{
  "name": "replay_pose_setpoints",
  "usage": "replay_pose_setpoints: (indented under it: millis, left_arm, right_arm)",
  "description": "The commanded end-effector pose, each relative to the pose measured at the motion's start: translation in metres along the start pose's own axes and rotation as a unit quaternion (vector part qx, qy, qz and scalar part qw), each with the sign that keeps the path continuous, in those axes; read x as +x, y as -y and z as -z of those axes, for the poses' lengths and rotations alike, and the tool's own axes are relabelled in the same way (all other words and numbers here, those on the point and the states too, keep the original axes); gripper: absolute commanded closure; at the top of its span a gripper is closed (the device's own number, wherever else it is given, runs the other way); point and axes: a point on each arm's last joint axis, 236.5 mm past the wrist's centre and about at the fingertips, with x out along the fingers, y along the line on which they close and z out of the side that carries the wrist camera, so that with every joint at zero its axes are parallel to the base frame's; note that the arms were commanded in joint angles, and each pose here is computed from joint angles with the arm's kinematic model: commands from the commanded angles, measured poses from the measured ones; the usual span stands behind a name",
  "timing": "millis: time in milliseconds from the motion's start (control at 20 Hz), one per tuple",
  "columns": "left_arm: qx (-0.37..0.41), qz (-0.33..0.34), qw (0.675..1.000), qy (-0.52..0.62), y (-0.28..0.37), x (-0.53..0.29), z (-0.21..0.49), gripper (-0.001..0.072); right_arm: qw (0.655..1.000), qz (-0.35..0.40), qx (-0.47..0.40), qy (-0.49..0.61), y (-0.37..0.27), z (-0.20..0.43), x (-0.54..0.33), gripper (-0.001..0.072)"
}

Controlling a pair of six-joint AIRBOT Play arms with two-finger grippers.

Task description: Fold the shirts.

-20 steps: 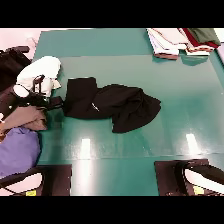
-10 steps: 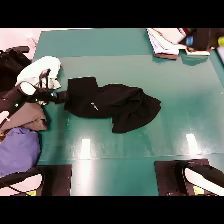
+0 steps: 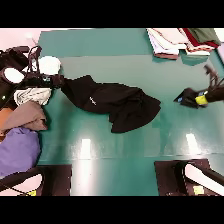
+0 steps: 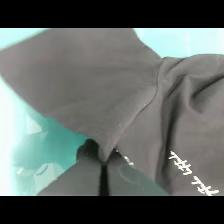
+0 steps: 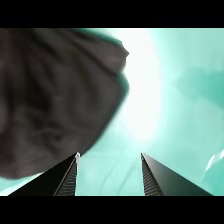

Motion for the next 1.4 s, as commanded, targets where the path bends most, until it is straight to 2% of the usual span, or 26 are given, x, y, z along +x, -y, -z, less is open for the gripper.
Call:
replay_pose_setpoints:
  millis: [0,400,450,500,550,600,700,800,900,1000,1150,1350]
  left_arm:
    - [0.004,0.002,1.000,0.000,0.002,-0.003,-0.002,0.0687]
    - [0.004,0.003,1.000,-0.003,0.003,-0.003,-0.001,0.0687]
    - [0.004,0.003,1.000,-0.006,0.003,-0.003,0.001,0.0687]
    - [0.004,0.004,1.000,-0.008,0.003,-0.003,0.002,0.0687]
    - [0.004,0.004,1.000,-0.010,0.003,-0.003,0.003,0.0687]
    - [0.007,0.003,1.000,-0.007,0.004,-0.005,0.001,0.0687]
    - [0.030,-0.003,0.999,0.027,0.010,-0.026,-0.022,0.0688]
    - [0.087,-0.024,0.990,0.111,0.026,-0.087,-0.074,0.0688]
    - [0.147,-0.049,0.961,0.231,0.057,-0.188,-0.131,0.0688]
    - [0.185,-0.053,0.913,0.359,0.100,-0.311,-0.164,0.0688]
    - [0.218,-0.037,0.836,0.503,0.158,-0.472,-0.156,0.0688]
    - [0.236,-0.025,0.768,0.595,0.192,-0.583,-0.117,0.0689]
  right_arm:
    - [0.999,-0.021,0.033,-0.030,0.018,0.012,0.060,0.0270]
    - [0.997,-0.029,-0.031,-0.061,-0.026,-0.009,0.120,0.0277]
    - [0.997,-0.028,-0.037,-0.064,-0.028,-0.009,0.124,0.0332]
    - [0.997,-0.028,-0.041,-0.066,-0.030,-0.009,0.127,0.0427]
    - [0.996,-0.028,-0.047,-0.064,-0.033,-0.011,0.128,0.0616]
    - [0.996,-0.032,-0.065,-0.060,-0.039,-0.014,0.127,0.0693]
    - [0.991,-0.043,-0.121,-0.022,-0.064,-0.033,0.101,0.0694]
    - [0.979,-0.059,-0.183,0.071,-0.107,-0.070,0.035,0.0694]
    - [0.947,-0.072,-0.242,0.197,-0.159,-0.097,-0.073,0.0694]
    - [0.901,-0.076,-0.296,0.309,-0.203,-0.092,-0.185,0.0694]
    - [0.832,-0.063,-0.356,0.421,-0.242,-0.041,-0.310,0.0694]
    - [0.784,-0.011,-0.366,0.502,-0.246,0.021,-0.394,0.0694]
